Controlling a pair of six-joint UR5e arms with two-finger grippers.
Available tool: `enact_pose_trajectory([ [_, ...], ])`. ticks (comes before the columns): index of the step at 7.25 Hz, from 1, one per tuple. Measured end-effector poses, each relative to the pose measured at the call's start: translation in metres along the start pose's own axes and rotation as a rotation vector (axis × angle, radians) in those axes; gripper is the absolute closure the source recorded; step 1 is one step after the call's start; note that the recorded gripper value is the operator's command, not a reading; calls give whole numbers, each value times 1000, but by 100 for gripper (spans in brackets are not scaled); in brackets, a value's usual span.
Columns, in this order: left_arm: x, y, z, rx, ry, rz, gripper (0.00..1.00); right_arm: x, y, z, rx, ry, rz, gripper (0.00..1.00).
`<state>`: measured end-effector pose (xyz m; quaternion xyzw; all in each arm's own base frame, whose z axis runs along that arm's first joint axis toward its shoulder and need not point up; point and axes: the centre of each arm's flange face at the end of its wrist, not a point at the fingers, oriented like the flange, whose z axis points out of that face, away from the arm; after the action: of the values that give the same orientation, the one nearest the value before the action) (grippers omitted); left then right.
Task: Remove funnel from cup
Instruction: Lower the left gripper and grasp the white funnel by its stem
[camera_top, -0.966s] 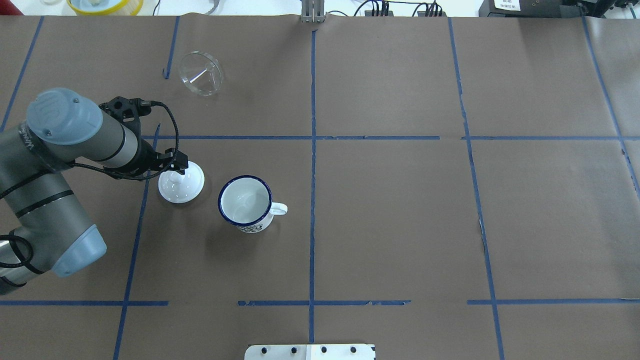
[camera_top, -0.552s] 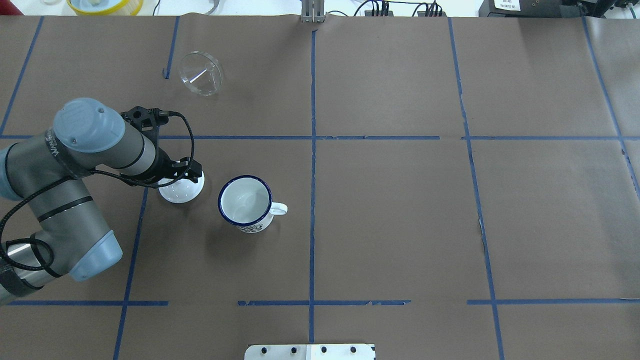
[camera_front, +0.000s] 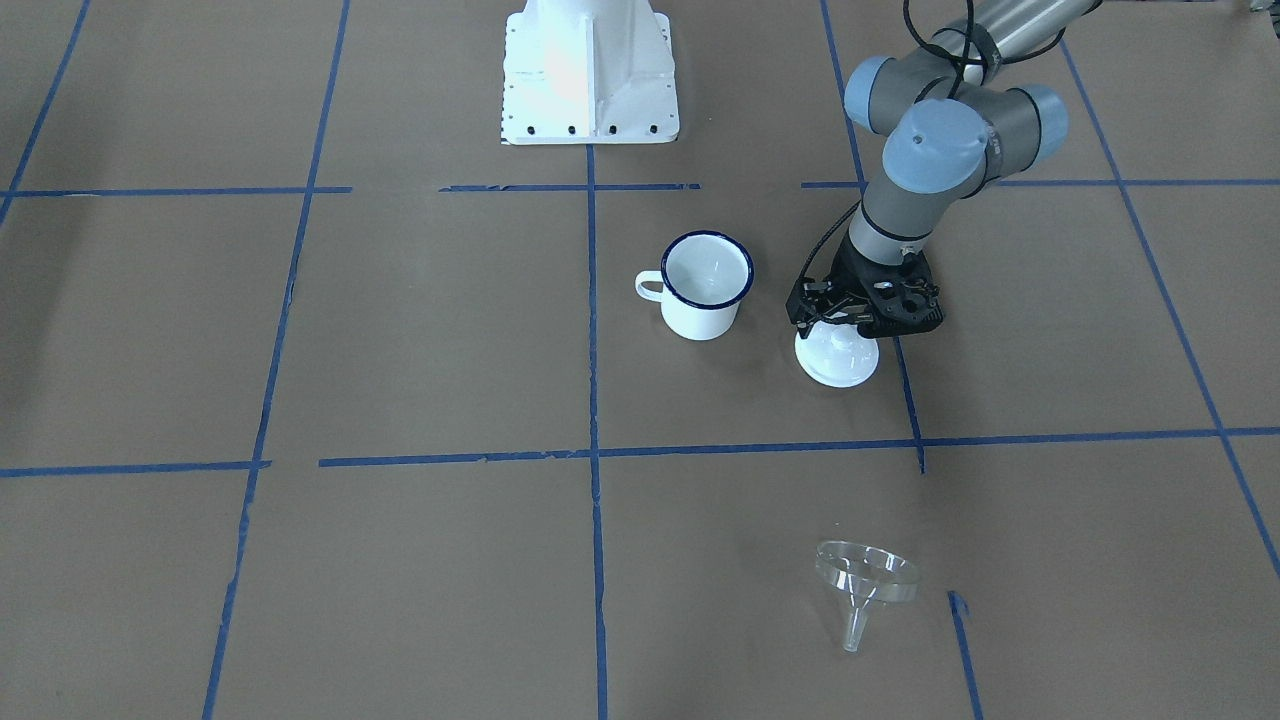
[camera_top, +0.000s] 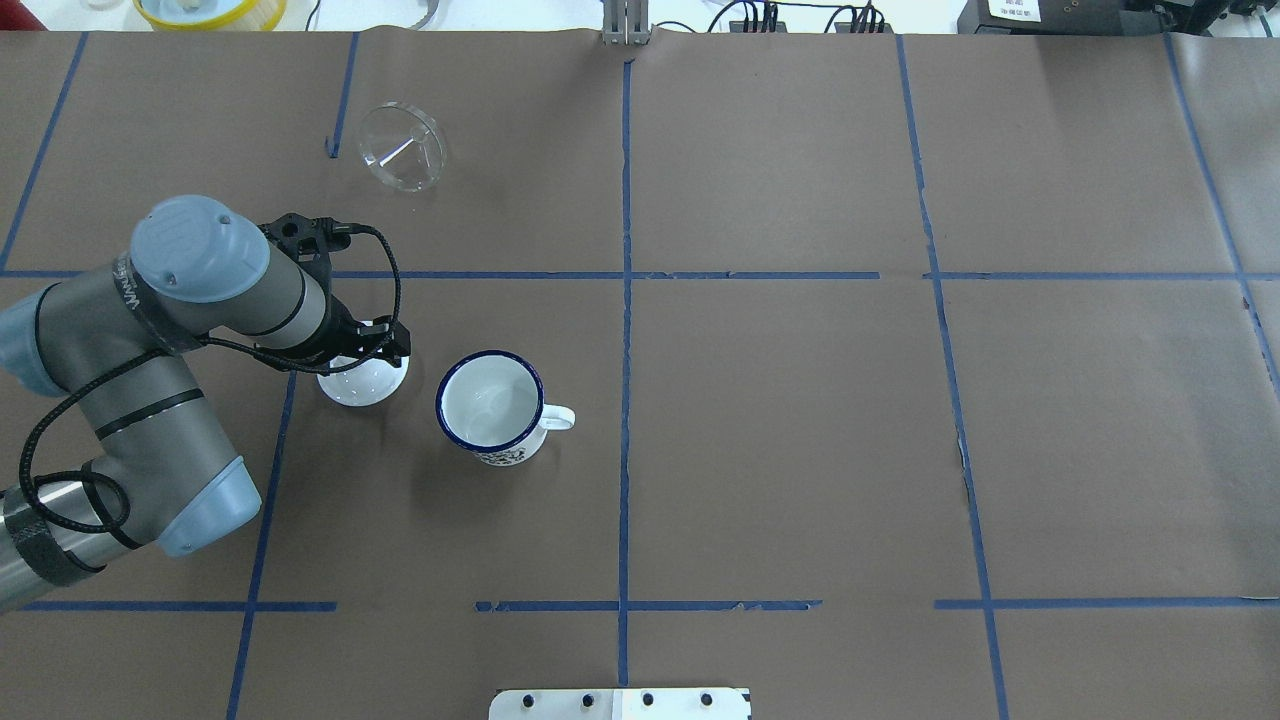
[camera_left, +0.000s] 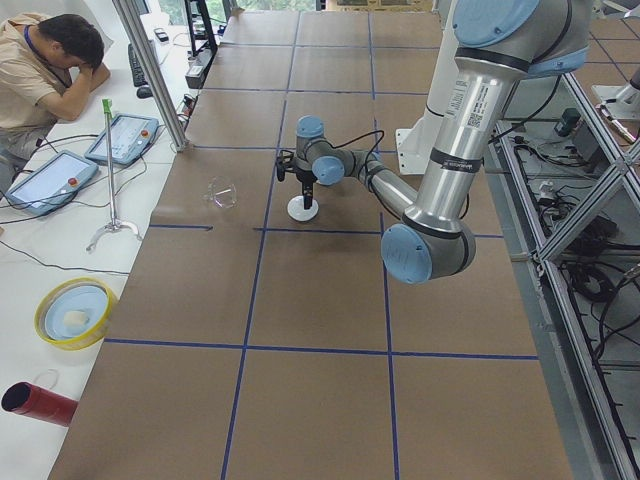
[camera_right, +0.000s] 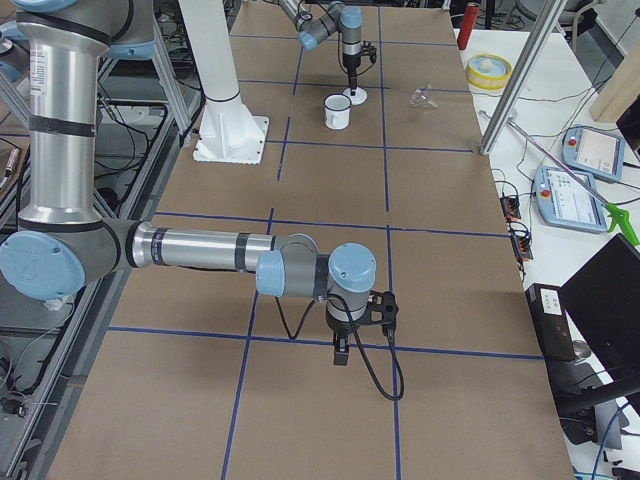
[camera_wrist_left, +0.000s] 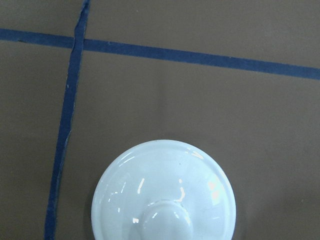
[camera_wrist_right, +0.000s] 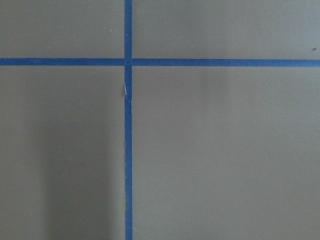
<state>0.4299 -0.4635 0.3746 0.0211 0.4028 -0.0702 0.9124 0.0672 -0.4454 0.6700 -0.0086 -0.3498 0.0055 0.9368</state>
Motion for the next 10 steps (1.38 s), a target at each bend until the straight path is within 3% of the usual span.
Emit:
enact_pose_trajectory([
  [10, -12, -21, -8, 29, -7, -27, 32, 0, 0, 0, 0, 0, 0, 0],
])
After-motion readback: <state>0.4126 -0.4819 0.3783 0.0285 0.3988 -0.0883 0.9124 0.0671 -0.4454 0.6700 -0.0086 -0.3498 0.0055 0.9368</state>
